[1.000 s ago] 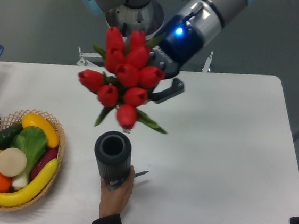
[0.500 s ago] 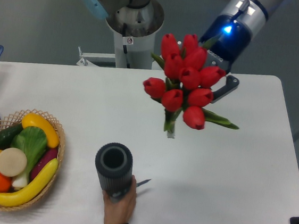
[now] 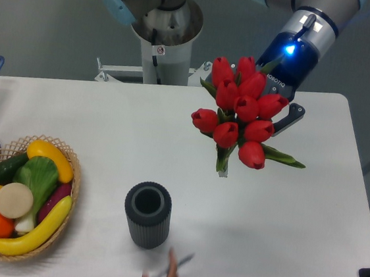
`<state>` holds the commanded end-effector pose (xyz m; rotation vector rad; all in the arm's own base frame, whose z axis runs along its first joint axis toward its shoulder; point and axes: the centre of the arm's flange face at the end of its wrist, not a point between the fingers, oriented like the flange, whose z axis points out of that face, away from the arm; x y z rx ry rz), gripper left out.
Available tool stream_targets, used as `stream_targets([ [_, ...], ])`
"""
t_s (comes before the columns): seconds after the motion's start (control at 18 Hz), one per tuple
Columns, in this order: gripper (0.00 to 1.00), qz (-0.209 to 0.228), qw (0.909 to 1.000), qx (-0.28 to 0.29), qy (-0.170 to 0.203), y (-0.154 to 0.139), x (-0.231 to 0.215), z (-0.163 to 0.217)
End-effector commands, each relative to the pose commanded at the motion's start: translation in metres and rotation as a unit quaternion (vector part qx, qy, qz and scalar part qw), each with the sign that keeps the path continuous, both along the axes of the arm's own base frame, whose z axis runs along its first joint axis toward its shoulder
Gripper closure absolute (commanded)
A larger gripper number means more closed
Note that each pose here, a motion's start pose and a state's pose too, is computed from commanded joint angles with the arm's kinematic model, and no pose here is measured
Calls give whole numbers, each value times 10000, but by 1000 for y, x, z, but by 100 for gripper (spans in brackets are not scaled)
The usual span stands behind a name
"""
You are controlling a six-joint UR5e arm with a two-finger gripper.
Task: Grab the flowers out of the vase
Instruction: 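Carry the tulip bunch up and away from the vase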
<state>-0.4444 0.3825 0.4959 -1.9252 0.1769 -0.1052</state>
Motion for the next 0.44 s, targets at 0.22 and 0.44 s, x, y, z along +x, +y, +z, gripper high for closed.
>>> stream_targets([
  [0.22, 49, 16, 10000, 8, 15, 0, -1, 5],
  [0.44, 49, 3, 10000, 7, 8, 1, 0, 5],
])
